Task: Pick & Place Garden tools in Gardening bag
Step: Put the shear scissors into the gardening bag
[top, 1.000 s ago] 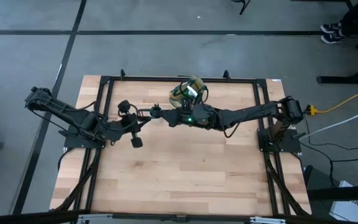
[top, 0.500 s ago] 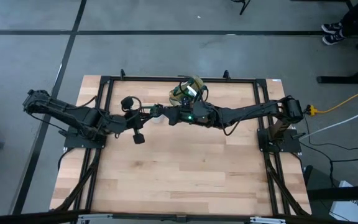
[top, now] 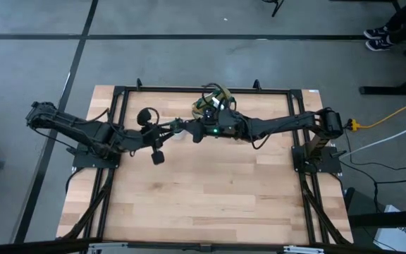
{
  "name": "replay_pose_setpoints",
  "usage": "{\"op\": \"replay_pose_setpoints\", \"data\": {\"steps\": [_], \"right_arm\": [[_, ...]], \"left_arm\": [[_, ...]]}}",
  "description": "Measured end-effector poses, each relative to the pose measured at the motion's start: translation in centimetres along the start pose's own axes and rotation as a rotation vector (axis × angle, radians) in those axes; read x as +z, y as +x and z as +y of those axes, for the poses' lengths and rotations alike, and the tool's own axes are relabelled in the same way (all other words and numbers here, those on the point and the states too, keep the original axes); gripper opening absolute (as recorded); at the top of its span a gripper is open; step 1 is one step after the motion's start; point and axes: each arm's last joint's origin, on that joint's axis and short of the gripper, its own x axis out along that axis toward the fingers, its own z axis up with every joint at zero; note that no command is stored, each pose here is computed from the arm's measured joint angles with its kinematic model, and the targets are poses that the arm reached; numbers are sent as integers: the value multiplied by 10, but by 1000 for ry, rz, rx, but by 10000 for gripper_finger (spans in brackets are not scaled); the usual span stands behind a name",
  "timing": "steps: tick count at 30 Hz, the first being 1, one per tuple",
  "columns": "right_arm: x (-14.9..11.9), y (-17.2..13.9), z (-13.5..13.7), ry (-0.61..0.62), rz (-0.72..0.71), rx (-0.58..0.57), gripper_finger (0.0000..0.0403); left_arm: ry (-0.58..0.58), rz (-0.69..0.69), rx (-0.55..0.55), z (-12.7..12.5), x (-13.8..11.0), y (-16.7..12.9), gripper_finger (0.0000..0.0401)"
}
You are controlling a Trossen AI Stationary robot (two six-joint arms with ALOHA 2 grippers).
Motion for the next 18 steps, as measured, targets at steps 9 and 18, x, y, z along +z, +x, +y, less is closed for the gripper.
{"op": "replay_pose_setpoints", "data": {"steps": [9, 18], "right_arm": [[9, -1, -7, 11, 58, 12, 18], [19, -16, -1, 7, 125, -23, 18]], "left_arm": [[-142, -31, -99, 0, 17, -6, 155], [-171, -15, -231, -2, 20, -10, 189]]}}
